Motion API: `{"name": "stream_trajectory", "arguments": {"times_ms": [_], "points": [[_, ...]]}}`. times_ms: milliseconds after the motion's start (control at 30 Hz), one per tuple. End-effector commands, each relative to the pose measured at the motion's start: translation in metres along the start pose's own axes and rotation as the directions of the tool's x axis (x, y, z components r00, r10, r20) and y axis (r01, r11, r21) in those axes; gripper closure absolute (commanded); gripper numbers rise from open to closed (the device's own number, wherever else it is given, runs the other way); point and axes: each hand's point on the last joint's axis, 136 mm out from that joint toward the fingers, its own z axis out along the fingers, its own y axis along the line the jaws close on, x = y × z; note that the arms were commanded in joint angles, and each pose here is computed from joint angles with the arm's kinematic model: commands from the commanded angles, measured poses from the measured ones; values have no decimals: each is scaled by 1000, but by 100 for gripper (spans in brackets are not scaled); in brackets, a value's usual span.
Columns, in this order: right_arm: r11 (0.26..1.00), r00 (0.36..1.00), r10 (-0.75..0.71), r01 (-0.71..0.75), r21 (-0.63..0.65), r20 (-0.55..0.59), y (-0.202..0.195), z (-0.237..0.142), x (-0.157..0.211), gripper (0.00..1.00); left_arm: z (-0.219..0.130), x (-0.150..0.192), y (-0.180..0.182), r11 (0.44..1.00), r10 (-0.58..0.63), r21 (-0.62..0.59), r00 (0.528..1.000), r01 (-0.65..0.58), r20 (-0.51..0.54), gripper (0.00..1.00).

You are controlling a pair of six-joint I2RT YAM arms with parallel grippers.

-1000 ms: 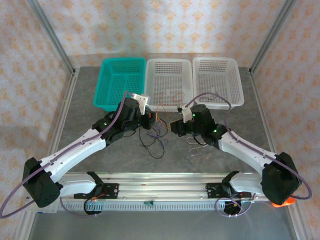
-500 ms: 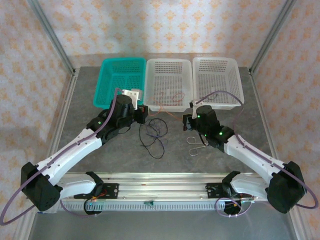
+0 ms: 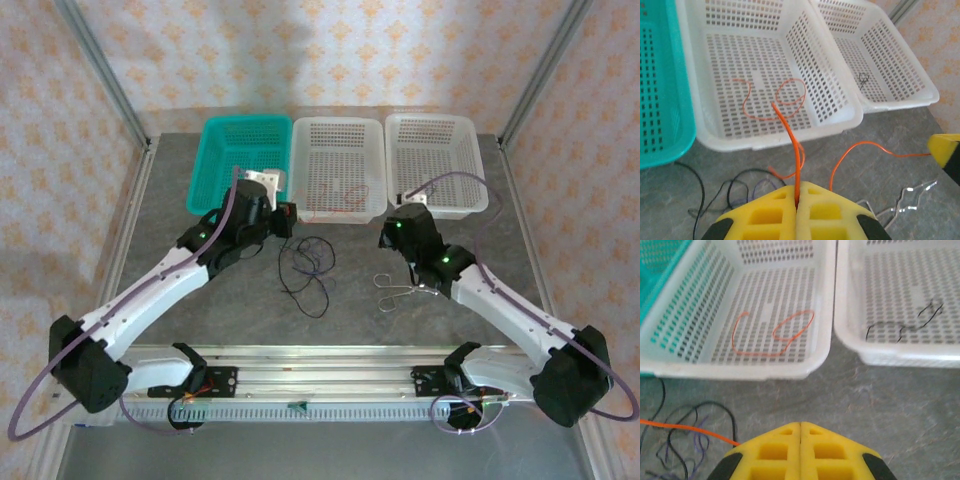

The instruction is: Untangle the cables

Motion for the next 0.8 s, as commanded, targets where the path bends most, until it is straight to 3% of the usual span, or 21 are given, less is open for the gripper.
{"name": "stream_trajectory", "arguments": {"times_ms": [0,267,433,567,767], "points": [[998,997,20,-24,57,75,-6,-3,-34,100,12,-29,2,999,13,-40,999,-11,38,100],[1000,997,-4,2,24,83,18,28,-78,100,67,-59,9,994,-18,-105,1000,19,19,100],[997,998,32,-28,-77,57,35,56,-96,100,106,-68,15,989,-37,-143,999,34,-19,100],[986,999,44,-41,-159,16,52,81,-99,100,134,-68,20,986,-45,-163,998,37,-46,100],[983,998,60,-64,-170,-29,60,123,-95,100,177,-57,40,973,-82,-223,993,60,-87,100]]}}
